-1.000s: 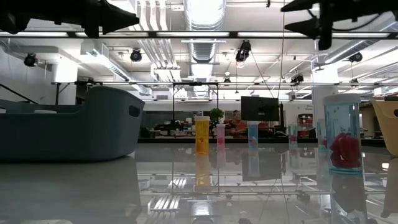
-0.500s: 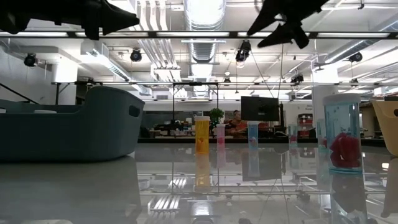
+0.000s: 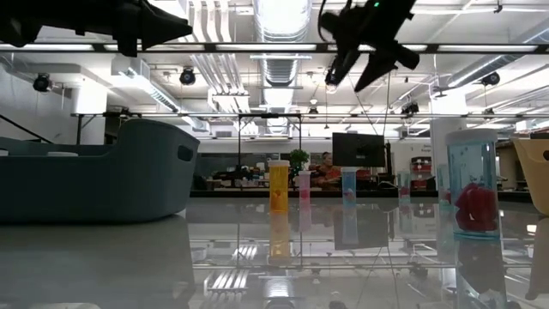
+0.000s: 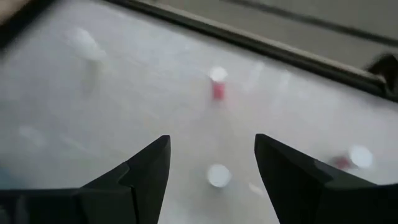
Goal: Pick and place medicine bottles into bin by pill shape (circle, oval)
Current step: Put the blue bottled capsules into the yellow bin
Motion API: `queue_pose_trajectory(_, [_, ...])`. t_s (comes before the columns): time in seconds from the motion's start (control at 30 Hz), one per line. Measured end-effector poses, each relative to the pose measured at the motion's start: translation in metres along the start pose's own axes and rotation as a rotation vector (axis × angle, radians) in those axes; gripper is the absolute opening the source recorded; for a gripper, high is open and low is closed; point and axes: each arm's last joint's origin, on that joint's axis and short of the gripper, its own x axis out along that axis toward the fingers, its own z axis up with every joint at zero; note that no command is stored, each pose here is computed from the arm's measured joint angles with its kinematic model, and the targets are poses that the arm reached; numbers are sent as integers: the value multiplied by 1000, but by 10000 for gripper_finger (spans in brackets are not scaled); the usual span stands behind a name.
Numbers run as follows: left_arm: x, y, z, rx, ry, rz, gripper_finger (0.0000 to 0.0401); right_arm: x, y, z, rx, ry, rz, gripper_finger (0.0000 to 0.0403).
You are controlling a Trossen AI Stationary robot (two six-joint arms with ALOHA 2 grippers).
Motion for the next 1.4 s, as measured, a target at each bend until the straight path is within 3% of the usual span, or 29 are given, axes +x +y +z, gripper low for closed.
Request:
queue_pose_trajectory(0.17, [0,0,0,0,0,0,160,19,5,8,-10,115,-54,233])
queue_pose_trajectory(0.63, [0,0,0,1,0,0,160,77,4,4,-5,343,-82,303])
queue_pose_trajectory(1.03, [0,0,0,0,0,0,160,112,7,-10,-31,446,-135,285])
queue_pose_trajectory(1.4, [0,0,0,1,0,0,160,126,7,-17,-46,491,-145,273])
